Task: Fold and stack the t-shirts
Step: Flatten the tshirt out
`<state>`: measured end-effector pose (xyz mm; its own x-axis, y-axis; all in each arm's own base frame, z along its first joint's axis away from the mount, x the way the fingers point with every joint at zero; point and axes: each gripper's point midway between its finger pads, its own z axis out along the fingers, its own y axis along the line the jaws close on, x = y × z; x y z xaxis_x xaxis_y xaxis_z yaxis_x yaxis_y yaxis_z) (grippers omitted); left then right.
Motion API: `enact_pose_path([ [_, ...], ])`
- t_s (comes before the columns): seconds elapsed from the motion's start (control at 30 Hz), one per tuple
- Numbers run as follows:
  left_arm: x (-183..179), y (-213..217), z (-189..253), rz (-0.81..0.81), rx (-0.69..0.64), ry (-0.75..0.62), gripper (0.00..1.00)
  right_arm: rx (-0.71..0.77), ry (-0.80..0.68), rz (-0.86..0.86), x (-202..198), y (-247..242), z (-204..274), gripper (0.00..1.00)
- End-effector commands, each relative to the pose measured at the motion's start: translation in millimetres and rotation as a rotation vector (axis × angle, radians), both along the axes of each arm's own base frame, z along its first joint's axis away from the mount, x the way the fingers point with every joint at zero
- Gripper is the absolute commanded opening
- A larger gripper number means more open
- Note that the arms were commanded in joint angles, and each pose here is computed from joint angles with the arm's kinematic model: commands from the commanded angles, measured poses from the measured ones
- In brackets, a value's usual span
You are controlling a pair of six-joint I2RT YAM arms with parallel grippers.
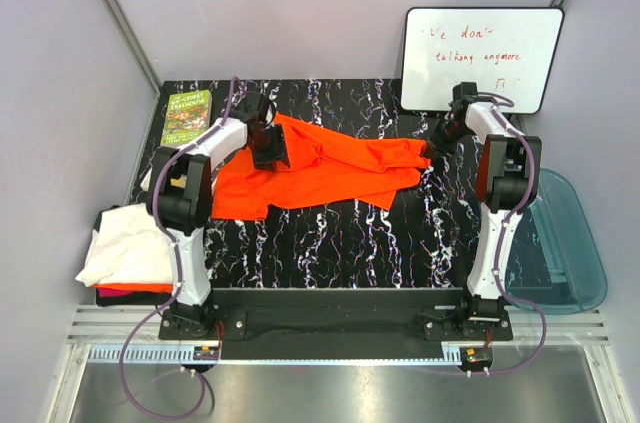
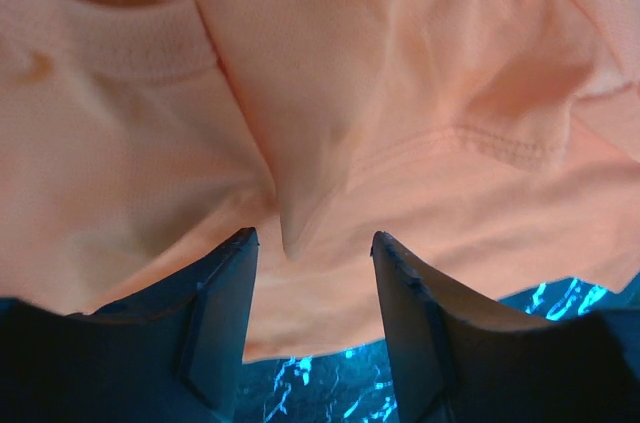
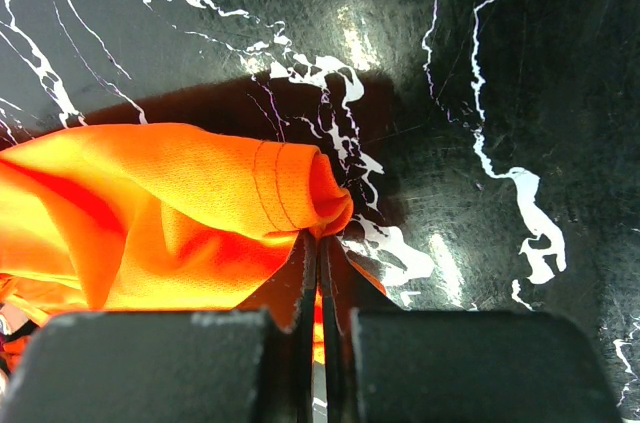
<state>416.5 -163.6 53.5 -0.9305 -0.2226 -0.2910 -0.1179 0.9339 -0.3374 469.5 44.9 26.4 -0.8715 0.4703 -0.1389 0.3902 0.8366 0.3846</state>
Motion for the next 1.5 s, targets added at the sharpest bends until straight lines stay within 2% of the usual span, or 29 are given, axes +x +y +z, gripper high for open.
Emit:
enact_pose_path([
  [0.0, 29.2, -6.7, 5.1, 0.017, -0.019, -0.065, 0.52, 0.01, -0.063, 0.017, 7.4, 0.4, 28.0, 0.0],
  [0.1, 34.6, -11.4, 0.4, 0.013, -0.032, -0.059, 0.49, 0.013, -0.058, 0.015, 7.1, 0.8, 26.0, 0.0],
  [0.13, 35.3, -11.8, -2.3, 0.011, -0.032, -0.054, 0.42, 0.014, -0.058, 0.013, 7.1, 0.8, 26.1, 0.0],
  [0.17, 36.3, -11.5, -1.5, 0.011, -0.029, -0.058, 0.21, 0.015, -0.061, 0.015, 7.6, 1.7, 27.3, 0.0],
  [0.2, 37.2, -11.9, 0.9, 0.006, -0.03, -0.065, 0.09, 0.015, -0.064, 0.014, 7.5, 1.0, 29.3, 0.0],
  [0.23, 38.2, -11.8, 8.6, 0.006, -0.033, -0.082, 0.0, 0.013, -0.068, 0.017, 7.7, 0.9, 30.7, 0.0],
  [0.57, 38.9, 18.7, 114.5, 0.045, 0.028, -0.326, 0.0, -0.023, -0.145, 0.057, 2.1, -3.1, 76.1, 0.0],
  [0.77, 50.4, 38.3, 180.0, 0.096, -0.02, -0.466, 0.0, 0.016, -0.235, 0.068, 12.4, 4.2, 121.4, 0.0],
  [0.93, 47.3, 46.1, 252.6, 0.137, -0.042, -0.627, 0.0, -0.003, -0.355, 0.085, 17.4, 3.9, 177.2, 0.0],
  [1.07, 36.3, 52.8, 298.5, 0.151, -0.048, -0.727, 0.0, -0.097, -0.454, 0.085, 7.2, -9.0, 225.0, 0.01],
  [1.17, 29.1, 55.2, 306.1, 0.15, -0.041, -0.733, 0.0, -0.098, -0.437, 0.08, 1.5, -9.3, 221.0, 0.05],
  [1.3, 20.1, 49.2, 289.0, 0.126, -0.066, -0.679, 0.0, -0.067, -0.291, 0.09, -16.8, -5.5, 166.1, 0.07],
  [1.33, 16.6, 48.9, 276.0, 0.123, -0.064, -0.649, 0.0, -0.067, -0.264, 0.083, -20.1, -6.1, 155.6, 0.12],
  [1.37, 13.6, 48.5, 270.2, 0.123, -0.067, -0.633, 0.0, -0.058, -0.208, 0.078, -29.5, -5.0, 133.2, 0.26],
  [1.43, 5.1, 48.7, 249.9, 0.12, -0.06, -0.587, 0.0, -0.043, -0.185, 0.075, -30.5, -2.9, 116.1, 0.43],
  [1.47, 2.3, 48.3, 243.4, 0.115, -0.063, -0.571, 0.0, -0.03, -0.161, 0.078, -34.1, -0.9, 100.1, 0.58],
])
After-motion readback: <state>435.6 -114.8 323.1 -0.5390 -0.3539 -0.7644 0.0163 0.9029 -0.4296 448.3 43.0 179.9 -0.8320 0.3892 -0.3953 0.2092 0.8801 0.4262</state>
